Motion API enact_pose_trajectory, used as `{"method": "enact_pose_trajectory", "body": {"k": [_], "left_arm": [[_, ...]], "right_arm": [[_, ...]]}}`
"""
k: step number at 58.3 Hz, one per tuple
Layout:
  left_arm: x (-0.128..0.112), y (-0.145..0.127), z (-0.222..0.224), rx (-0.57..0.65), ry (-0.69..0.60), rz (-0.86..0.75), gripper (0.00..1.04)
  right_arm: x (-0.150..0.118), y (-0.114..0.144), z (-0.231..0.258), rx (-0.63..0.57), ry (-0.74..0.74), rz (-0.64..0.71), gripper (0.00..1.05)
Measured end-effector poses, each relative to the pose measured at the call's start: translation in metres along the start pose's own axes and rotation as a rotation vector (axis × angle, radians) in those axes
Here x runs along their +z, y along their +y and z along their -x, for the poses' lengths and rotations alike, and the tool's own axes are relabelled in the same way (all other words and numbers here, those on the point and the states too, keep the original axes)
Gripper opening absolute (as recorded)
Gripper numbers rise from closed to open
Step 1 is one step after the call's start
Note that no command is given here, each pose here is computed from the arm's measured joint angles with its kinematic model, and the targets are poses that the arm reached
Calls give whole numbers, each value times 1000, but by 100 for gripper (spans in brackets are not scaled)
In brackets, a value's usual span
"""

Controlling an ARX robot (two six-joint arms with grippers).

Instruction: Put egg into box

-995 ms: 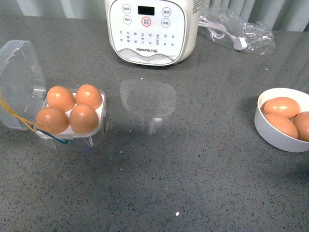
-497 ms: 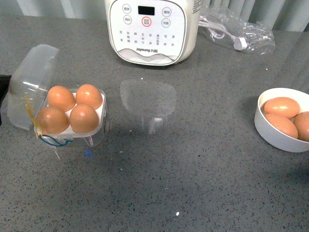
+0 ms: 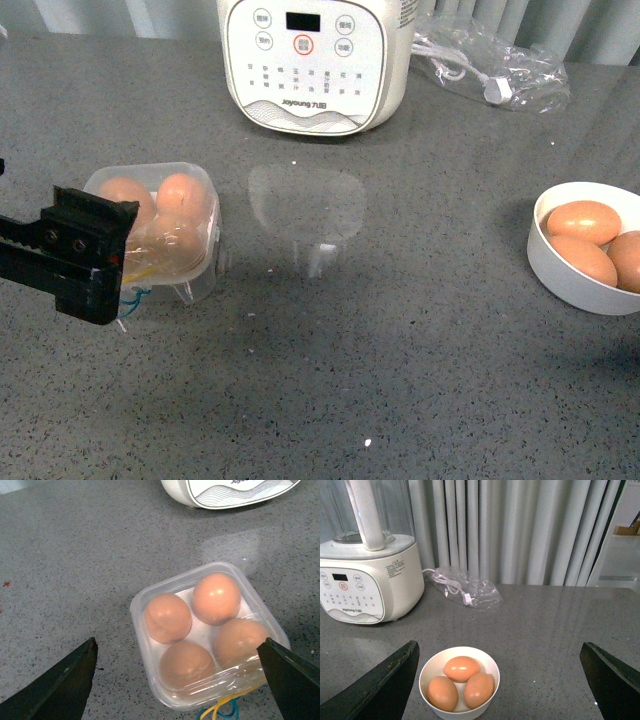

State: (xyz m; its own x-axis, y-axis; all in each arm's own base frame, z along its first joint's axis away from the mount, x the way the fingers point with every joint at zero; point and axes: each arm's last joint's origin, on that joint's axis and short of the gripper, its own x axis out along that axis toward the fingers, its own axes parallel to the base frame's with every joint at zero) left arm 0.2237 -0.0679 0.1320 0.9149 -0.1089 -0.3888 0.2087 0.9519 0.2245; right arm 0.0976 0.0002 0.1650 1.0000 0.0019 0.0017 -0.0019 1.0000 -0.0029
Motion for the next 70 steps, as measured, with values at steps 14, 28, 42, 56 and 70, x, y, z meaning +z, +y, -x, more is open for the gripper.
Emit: {"method": "enact_pose_trajectory", "body": {"k": [14,28,42,56,70], "left_arm": [[12,13,12,18,-36,41,98],[34,31,35,15,-192,158,98],[16,40,52,162,-371,251,61],[-9,43,68,160,-359,262,20],[-15,55,88,160,-379,268,4]], "right_arm": [[0,0,0,0,0,0,97],[0,0,0,0,0,0,97],[0,0,0,-1,0,0,97],[0,0,0,-1,0,0,97],[0,0,0,0,0,0,97]]}}
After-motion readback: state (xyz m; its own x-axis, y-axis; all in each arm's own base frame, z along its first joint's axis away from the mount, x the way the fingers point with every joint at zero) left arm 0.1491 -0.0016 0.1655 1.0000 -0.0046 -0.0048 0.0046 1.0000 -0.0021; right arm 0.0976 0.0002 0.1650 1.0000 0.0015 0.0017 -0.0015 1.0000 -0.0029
